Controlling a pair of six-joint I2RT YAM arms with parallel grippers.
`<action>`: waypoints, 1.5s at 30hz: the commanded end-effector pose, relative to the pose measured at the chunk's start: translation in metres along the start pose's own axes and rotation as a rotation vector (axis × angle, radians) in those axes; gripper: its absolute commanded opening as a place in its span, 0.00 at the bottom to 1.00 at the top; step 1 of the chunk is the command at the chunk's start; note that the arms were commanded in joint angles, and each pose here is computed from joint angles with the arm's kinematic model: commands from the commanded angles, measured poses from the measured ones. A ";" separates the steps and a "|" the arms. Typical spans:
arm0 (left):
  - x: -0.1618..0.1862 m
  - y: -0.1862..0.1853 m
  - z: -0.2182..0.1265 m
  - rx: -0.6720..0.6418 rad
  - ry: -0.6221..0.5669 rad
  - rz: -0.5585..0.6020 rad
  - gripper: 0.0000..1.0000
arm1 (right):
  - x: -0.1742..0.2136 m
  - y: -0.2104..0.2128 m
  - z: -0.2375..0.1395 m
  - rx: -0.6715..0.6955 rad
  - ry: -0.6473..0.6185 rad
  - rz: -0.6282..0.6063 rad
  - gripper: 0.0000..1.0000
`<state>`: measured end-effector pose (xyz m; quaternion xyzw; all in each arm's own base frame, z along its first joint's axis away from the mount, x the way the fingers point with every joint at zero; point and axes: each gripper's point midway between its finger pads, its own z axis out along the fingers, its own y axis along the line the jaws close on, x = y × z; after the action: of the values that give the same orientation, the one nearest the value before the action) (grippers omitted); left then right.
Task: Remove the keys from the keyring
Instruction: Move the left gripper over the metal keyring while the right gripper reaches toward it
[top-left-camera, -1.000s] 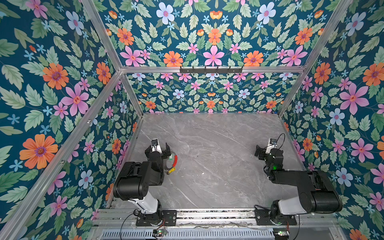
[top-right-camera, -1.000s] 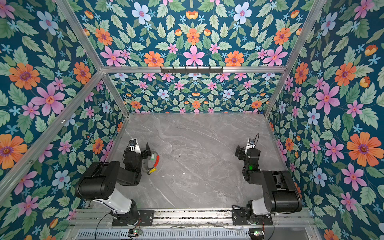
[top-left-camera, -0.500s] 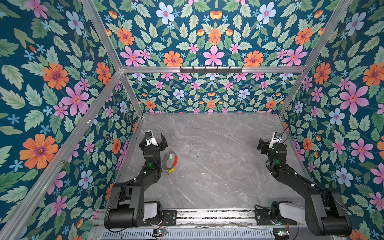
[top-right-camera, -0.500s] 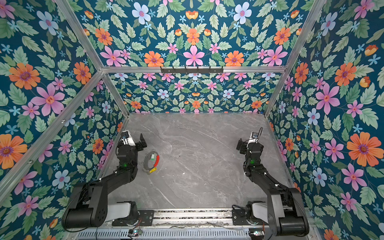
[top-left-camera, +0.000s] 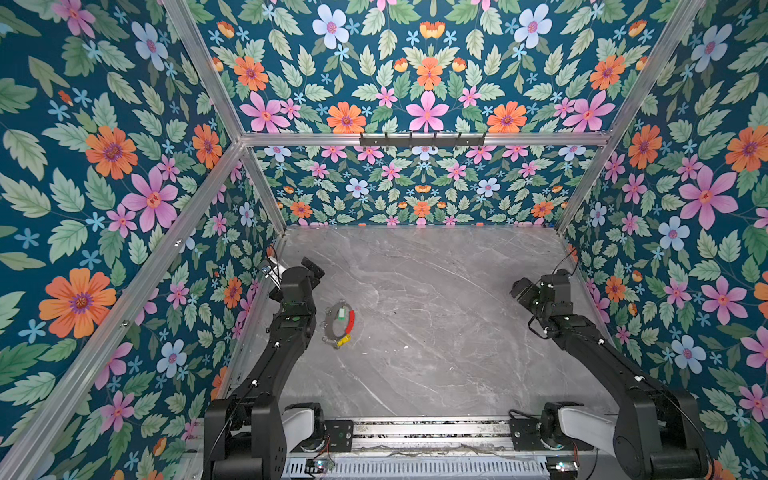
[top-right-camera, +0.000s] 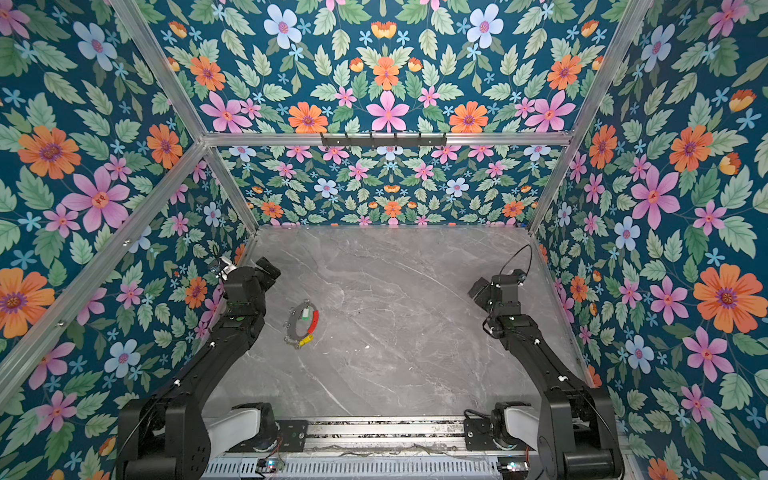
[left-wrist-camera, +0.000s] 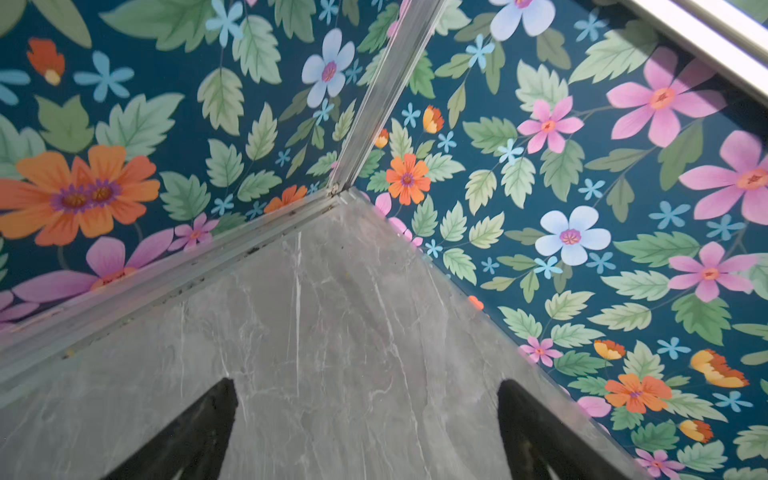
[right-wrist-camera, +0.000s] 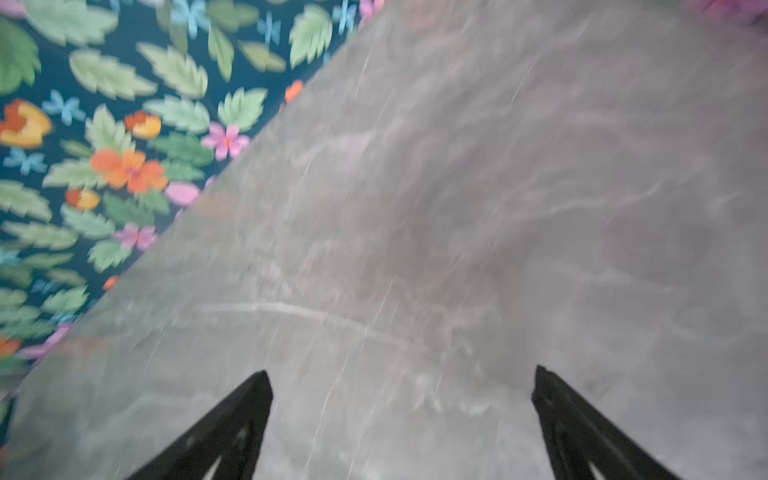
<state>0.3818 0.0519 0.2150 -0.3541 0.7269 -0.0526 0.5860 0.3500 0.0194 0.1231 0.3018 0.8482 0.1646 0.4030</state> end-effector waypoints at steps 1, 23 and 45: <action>0.026 -0.006 -0.005 0.052 0.136 -0.039 1.00 | 0.022 0.044 -0.006 -0.173 0.104 0.000 0.99; 0.155 0.075 -0.043 -0.055 0.507 -0.011 0.64 | 0.151 0.126 -0.024 -0.307 0.367 -0.450 0.92; 0.194 0.076 -0.025 -0.197 0.638 0.339 0.62 | 0.166 0.122 -0.017 -0.283 0.446 -0.480 0.90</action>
<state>0.3163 -0.0169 0.0291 -0.2609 0.9159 -0.0326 0.3032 0.3011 0.2182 0.0992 0.0012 0.9303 0.2456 0.2723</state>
